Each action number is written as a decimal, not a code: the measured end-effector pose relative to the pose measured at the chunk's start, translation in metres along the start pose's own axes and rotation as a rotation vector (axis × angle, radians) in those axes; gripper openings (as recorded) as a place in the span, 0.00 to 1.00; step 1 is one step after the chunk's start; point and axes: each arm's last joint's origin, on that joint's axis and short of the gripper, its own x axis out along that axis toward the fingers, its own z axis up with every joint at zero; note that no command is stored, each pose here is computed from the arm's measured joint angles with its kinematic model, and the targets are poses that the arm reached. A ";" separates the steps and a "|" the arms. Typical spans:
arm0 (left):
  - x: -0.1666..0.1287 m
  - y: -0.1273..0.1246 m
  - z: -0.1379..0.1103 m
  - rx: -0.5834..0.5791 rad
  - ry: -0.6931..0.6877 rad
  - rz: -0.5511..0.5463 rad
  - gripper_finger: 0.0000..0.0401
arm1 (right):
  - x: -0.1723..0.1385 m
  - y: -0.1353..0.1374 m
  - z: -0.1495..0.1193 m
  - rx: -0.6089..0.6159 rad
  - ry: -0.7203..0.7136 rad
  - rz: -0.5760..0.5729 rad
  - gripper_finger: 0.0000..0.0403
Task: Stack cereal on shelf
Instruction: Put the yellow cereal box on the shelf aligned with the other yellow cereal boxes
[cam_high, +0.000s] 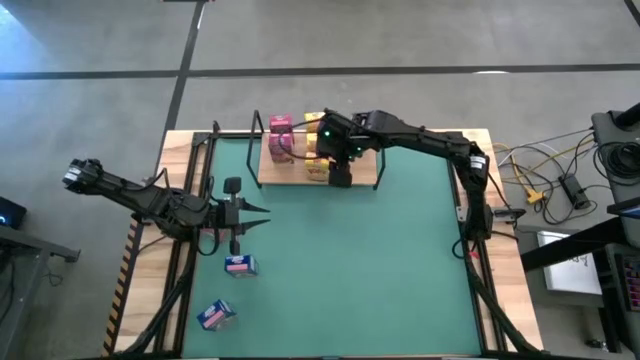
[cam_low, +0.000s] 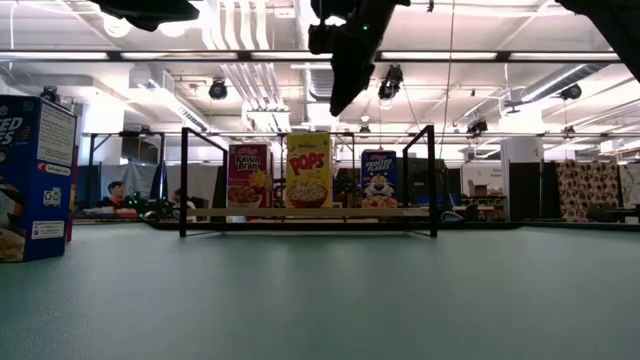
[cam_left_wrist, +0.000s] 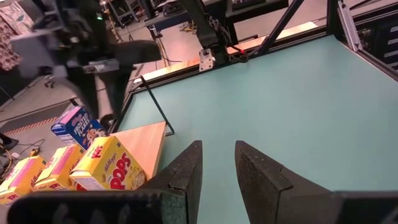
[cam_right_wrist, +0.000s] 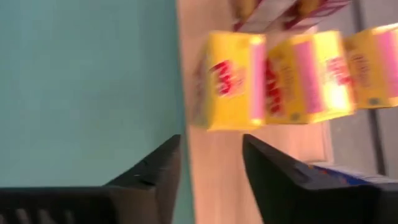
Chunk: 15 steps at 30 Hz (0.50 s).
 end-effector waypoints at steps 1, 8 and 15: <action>0.000 0.000 0.000 -0.002 0.000 0.000 0.19 | 0.003 0.002 0.000 -0.005 0.005 0.020 0.34; 0.000 0.000 0.000 -0.007 0.000 0.000 0.19 | 0.028 0.010 -0.008 -0.038 0.031 0.057 0.06; 0.000 0.000 0.000 -0.007 0.000 0.000 0.19 | 0.050 0.010 -0.013 -0.045 0.012 0.048 0.03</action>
